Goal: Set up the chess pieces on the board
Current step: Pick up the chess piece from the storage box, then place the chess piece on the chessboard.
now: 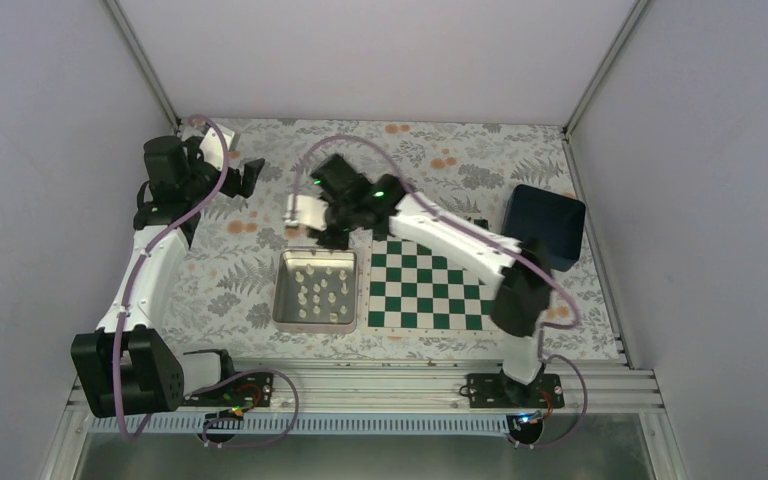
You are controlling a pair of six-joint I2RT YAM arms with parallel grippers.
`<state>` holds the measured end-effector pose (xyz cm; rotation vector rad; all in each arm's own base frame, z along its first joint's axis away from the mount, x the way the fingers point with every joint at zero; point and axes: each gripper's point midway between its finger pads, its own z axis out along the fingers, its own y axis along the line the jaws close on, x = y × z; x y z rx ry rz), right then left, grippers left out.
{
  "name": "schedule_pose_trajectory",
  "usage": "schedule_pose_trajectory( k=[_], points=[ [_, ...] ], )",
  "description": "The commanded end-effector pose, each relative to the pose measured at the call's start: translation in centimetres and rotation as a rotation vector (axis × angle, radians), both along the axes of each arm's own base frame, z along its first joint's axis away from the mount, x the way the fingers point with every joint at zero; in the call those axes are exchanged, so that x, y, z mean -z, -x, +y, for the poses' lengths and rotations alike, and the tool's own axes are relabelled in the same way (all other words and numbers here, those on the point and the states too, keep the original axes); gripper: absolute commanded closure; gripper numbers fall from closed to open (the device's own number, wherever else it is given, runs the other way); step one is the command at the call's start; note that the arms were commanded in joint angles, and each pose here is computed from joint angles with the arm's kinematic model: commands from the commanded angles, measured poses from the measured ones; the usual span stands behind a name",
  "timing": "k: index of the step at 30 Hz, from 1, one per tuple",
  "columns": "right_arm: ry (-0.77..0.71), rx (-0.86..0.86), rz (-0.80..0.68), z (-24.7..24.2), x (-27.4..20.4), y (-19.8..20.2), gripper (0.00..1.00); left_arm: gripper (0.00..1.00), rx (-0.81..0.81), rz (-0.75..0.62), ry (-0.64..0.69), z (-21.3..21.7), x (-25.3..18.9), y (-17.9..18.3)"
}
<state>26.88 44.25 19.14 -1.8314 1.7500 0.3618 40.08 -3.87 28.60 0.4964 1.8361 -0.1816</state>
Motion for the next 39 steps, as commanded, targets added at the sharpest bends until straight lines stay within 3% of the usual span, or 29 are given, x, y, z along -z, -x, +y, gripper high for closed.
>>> schedule_pose_trajectory(
  k=[1, 7, 13, 21, 39],
  points=[
    [-0.005, 0.121, 0.051, -7.1, -0.6, -1.3, 0.96, 0.0, -0.033, -0.009, -0.017, 0.8, -0.2, -0.7],
    [-0.029, 0.273, 0.058, -17.2, -0.5, -1.4, 0.96, 0.0, -0.065, 0.001, -0.034, 1.6, 0.3, -1.1],
    [0.028, 0.286, 0.107, -22.2, 4.3, 3.3, 0.96, 0.0, -0.073, 0.018, -0.039, 1.8, 1.0, -1.6],
    [0.112, 0.293, 0.15, -26.1, 9.5, 7.0, 0.96, 0.0, -0.097, 0.026, -0.056, 2.3, 1.6, -1.8],
    [0.214, 0.22, 0.216, -28.3, 13.3, 10.2, 0.96, 0.0, -0.105, 0.057, -0.072, 2.6, 2.7, -2.2]
  ],
)
